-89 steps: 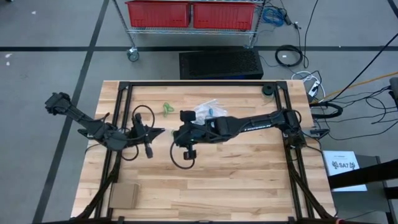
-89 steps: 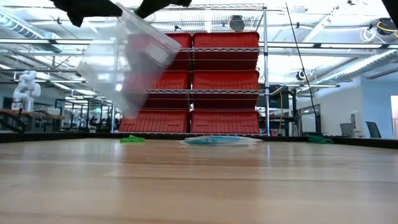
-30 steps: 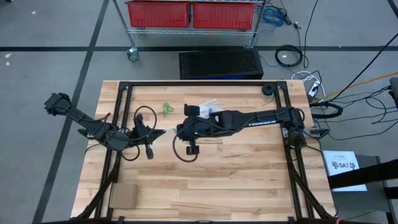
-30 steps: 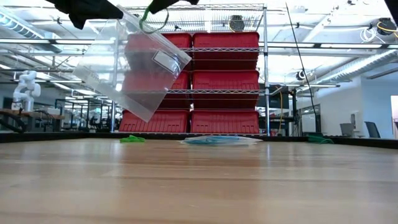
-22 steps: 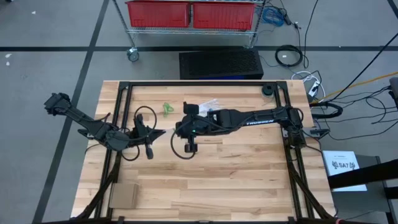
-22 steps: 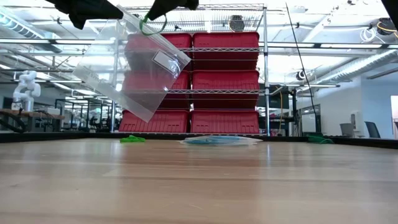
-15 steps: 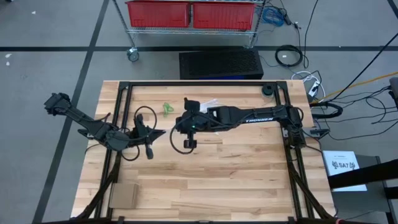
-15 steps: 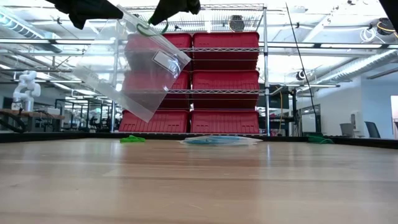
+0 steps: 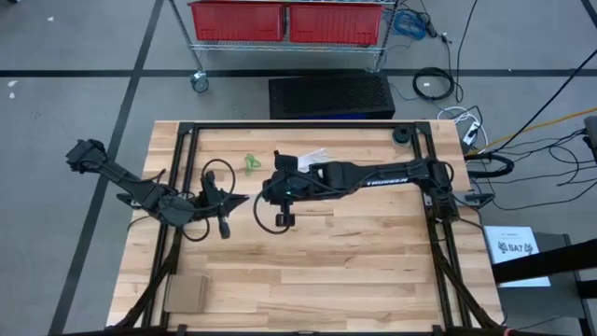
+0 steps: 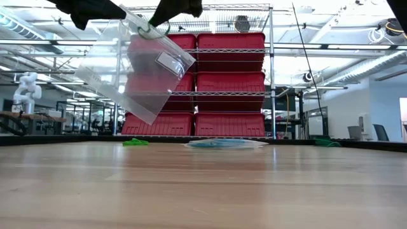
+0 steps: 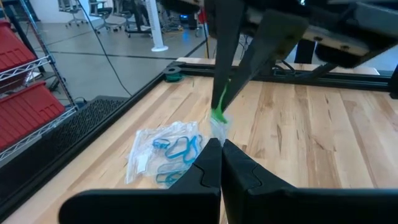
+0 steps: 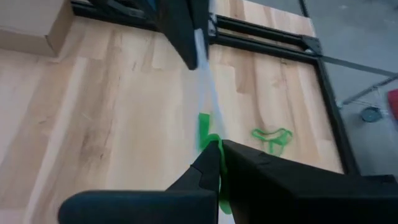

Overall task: Sort rubber bands
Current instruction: Put the green rubber band into the open transparent zip lock bag

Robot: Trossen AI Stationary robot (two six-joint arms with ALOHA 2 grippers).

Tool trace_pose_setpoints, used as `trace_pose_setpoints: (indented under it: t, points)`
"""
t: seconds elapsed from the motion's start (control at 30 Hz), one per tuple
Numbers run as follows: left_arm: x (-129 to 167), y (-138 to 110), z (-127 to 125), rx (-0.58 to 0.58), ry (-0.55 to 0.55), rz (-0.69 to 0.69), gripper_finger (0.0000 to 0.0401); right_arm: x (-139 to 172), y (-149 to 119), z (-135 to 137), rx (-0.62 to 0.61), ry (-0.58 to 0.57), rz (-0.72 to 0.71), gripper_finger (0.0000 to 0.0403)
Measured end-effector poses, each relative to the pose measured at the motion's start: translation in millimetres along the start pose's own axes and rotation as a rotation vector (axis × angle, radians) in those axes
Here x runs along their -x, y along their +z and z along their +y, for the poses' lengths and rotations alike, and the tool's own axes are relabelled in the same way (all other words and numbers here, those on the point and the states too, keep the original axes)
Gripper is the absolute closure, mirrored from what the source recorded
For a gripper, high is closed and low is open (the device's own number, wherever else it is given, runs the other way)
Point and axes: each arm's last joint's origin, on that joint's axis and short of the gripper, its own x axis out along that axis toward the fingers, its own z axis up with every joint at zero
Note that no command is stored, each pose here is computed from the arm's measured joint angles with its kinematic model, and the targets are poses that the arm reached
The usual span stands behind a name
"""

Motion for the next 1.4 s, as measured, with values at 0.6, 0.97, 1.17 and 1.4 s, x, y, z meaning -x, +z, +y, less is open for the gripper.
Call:
trace_pose_setpoints:
  t: [0.6, 0.97, 1.17, 1.4]
  points:
    - [-1, 0, 1, -0.001, 0.008, -0.002, 0.0401, -19, 0, 4, -0.012, 0.112, -0.045, 0.0351]
    - [-2, 0, 1, 0.003, 0.013, -0.001, 0.0401, -17, 1, 4, -0.014, 0.112, -0.05, 0.0184]
    - [-1, 1, 4, -0.016, 0.114, -0.015, 0.0401, 5, 5, -3, -0.038, 0.109, -0.057, 0.0164]
    - [1, 1, 9, -0.02, 0.219, -0.032, 0.0401, 46, -6, -37, -0.032, 0.045, 0.071, 0.0189]
